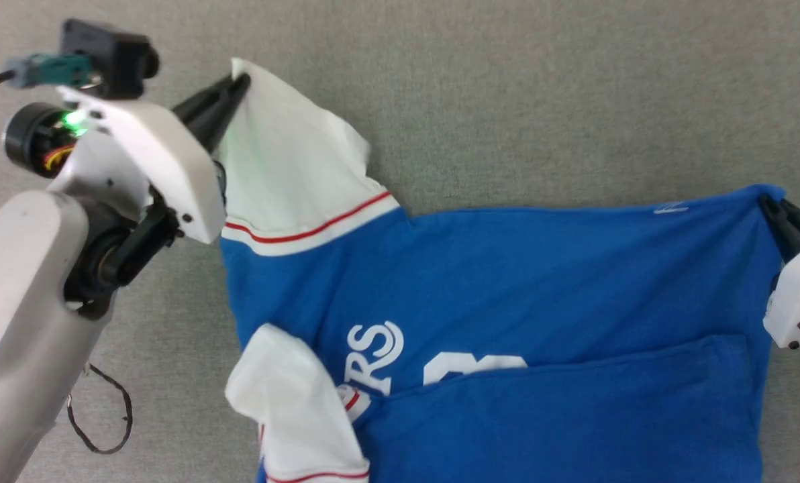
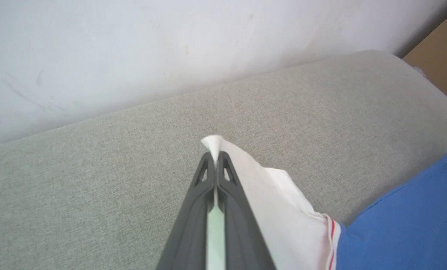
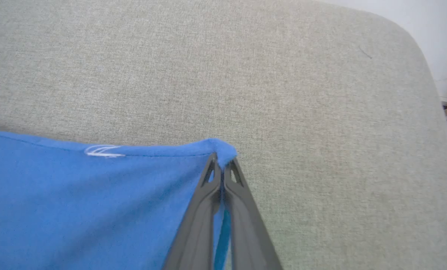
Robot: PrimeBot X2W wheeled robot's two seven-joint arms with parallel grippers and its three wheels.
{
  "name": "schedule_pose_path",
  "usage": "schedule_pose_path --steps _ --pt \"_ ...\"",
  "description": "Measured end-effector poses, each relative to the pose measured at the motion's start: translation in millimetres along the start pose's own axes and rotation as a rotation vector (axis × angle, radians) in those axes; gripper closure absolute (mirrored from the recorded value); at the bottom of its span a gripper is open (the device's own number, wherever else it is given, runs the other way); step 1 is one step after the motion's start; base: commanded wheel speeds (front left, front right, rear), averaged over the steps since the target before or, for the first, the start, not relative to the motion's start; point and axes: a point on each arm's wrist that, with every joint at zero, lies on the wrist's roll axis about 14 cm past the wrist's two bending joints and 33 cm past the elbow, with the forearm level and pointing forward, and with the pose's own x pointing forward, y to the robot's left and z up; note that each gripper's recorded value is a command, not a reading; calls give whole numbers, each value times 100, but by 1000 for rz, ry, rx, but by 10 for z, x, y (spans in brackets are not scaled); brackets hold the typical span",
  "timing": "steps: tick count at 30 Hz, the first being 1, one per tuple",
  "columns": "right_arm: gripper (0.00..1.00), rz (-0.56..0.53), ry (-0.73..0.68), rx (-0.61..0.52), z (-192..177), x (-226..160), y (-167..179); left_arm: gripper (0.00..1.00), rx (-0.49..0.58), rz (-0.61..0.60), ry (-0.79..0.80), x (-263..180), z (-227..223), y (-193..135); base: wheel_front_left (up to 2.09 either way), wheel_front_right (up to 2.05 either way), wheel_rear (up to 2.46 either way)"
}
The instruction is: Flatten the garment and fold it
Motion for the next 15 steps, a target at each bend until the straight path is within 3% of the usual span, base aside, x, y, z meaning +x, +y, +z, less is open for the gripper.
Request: schedule_pose_path --steps 8,15 --pt "100 -27 -76 11 49 -340 -68 100 22 15 -178 -473 267 -101 0 0 0" --pt "100 -27 -110 65 -74 -653 -35 100 25 19 -216 -967 140 -311 0 0 0"
